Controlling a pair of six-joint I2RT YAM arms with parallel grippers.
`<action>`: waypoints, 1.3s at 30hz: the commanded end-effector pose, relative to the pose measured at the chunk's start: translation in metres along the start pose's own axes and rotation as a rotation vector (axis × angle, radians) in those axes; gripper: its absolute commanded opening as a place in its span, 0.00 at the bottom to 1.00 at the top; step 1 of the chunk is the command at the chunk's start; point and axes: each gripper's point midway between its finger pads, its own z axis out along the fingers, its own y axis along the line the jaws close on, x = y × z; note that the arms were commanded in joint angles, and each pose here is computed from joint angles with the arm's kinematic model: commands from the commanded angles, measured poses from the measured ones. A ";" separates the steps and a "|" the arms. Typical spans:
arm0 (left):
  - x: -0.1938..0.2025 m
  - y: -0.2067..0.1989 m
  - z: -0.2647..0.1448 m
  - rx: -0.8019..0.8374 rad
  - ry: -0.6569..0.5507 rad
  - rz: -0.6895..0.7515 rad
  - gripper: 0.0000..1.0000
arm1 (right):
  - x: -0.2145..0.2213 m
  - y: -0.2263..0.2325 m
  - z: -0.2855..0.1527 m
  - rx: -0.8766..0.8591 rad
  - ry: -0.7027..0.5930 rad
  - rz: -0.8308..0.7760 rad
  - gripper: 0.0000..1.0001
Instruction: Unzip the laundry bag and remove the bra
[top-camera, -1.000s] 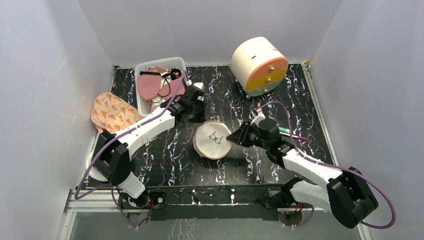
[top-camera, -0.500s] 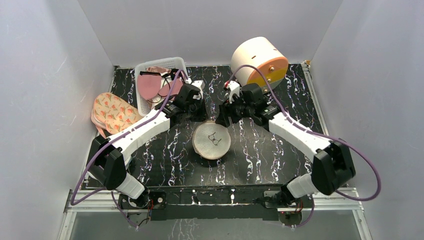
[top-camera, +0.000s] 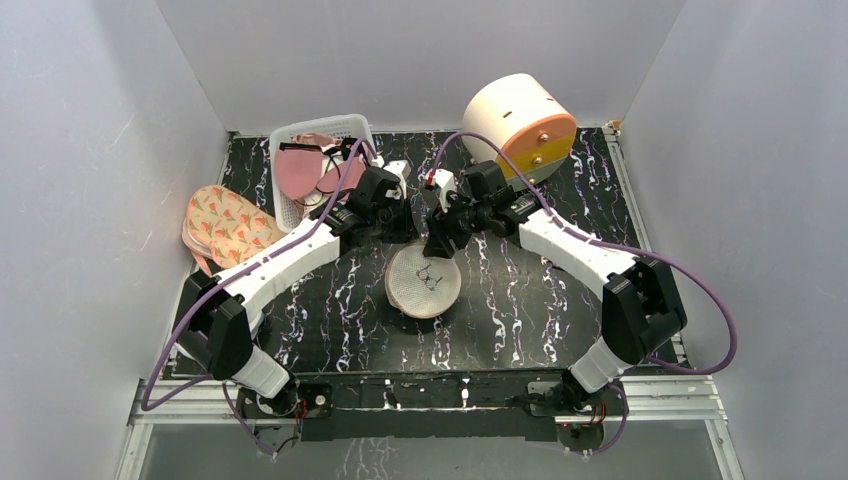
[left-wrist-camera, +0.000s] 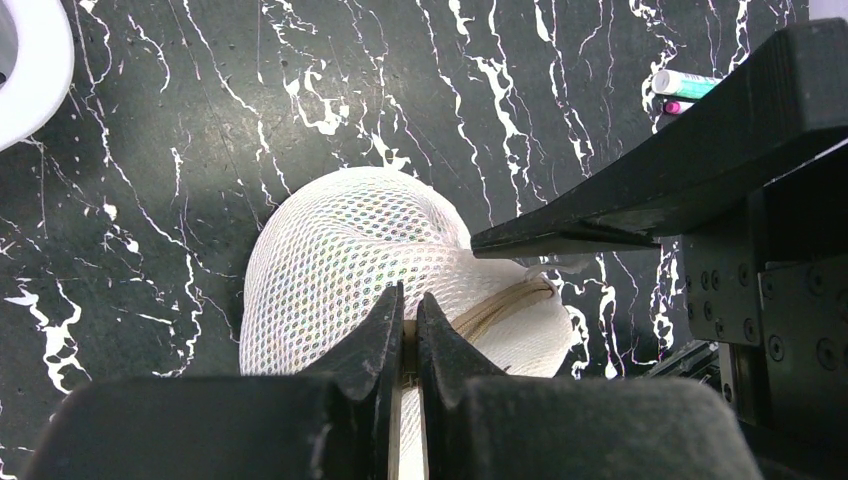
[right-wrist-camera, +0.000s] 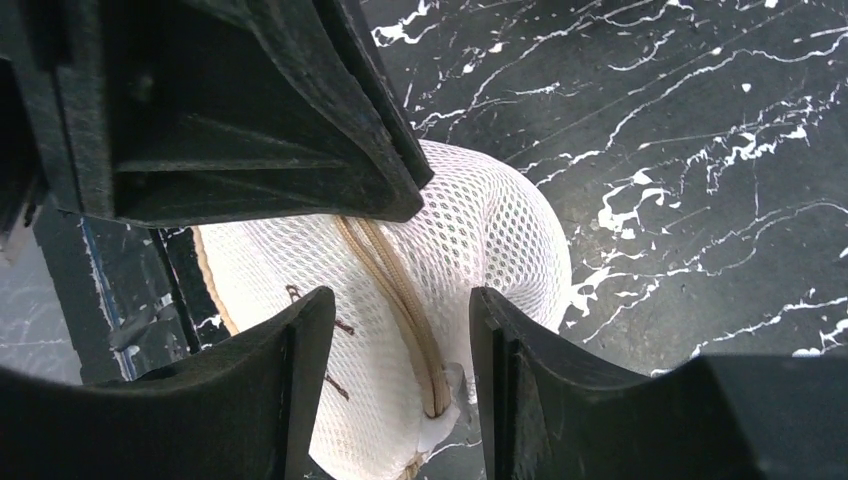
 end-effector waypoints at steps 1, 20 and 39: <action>-0.009 -0.012 -0.008 0.048 -0.024 0.011 0.00 | -0.026 0.012 0.001 -0.051 -0.099 -0.039 0.49; -0.010 -0.010 -0.012 0.035 -0.026 0.013 0.00 | -0.029 0.010 0.007 -0.019 -0.155 0.088 0.12; -0.004 0.043 -0.027 -0.067 -0.063 -0.121 0.00 | 0.053 -0.029 -0.061 0.320 -0.661 1.001 0.00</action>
